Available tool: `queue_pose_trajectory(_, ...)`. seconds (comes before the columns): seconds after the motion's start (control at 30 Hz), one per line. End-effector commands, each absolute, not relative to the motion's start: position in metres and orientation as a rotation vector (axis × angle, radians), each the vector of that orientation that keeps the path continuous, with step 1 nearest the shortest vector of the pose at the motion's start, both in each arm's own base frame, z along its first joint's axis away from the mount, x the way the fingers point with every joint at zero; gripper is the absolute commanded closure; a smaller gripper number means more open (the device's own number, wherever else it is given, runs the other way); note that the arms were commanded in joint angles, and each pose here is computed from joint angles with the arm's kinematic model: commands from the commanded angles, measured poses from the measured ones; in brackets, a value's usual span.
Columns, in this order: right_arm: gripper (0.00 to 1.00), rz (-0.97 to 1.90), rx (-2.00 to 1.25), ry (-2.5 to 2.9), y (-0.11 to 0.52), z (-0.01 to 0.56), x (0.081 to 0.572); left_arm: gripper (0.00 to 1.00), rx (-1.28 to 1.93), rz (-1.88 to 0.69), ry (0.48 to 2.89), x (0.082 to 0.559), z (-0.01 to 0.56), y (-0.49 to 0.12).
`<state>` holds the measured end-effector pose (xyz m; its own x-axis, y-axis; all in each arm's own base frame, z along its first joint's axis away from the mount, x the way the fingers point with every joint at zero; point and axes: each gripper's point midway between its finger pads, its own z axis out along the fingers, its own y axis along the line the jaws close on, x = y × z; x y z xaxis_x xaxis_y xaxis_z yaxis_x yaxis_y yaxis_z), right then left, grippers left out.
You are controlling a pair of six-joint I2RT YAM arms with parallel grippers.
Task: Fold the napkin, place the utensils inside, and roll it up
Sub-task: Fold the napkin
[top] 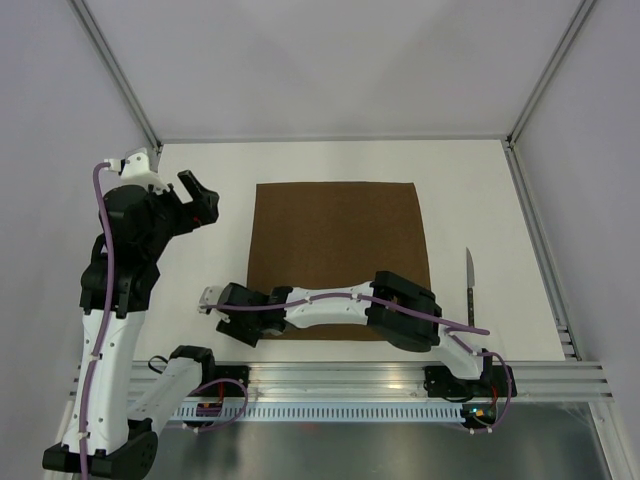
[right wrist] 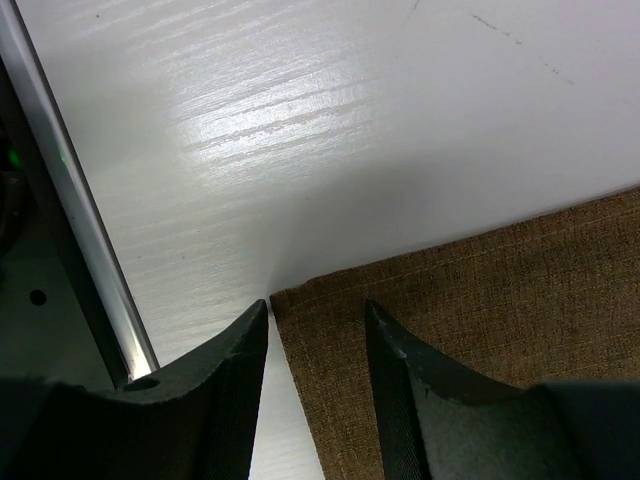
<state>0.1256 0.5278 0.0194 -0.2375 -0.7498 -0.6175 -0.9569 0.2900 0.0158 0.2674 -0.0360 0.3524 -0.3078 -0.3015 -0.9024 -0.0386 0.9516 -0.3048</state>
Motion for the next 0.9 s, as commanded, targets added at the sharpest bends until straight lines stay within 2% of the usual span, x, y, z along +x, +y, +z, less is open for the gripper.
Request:
queue_pose_trajectory(0.0, 0.50, 0.508, -1.493, 2.075, 0.532, 0.022, 0.127, 0.00, -0.272, -0.274, 1.881, 0.269, 0.349, -0.036)
queue_pose_trajectory(0.3, 0.50, 0.485, -1.512, 2.109, 0.524, 0.005, 0.125, 0.00, -0.273, -0.273, 1.885, 0.270, 0.344, -0.036)
queue_pose_trajectory(0.43, 0.57, 0.479, -1.520, 2.114, 0.522, 0.002, 0.124, 0.00, -0.275, -0.270, 1.883, 0.270, 0.343, -0.035)
queue_pose_trajectory(0.6, 0.67, 0.472, -1.534, 2.117, 0.520, -0.002, 0.124, 0.00, -0.278, -0.266, 1.890, 0.270, 0.340, -0.035)
queue_pose_trajectory(0.73, 0.82, 0.465, -1.542, 2.112, 0.520, -0.002, 0.124, 0.00, -0.276, -0.268, 1.887, 0.271, 0.340, -0.035)
queue_pose_trajectory(0.87, 0.92, 0.468, -1.543, 2.088, 0.523, 0.009, 0.126, 0.00, -0.276, -0.266, 1.886, 0.272, 0.340, -0.035)
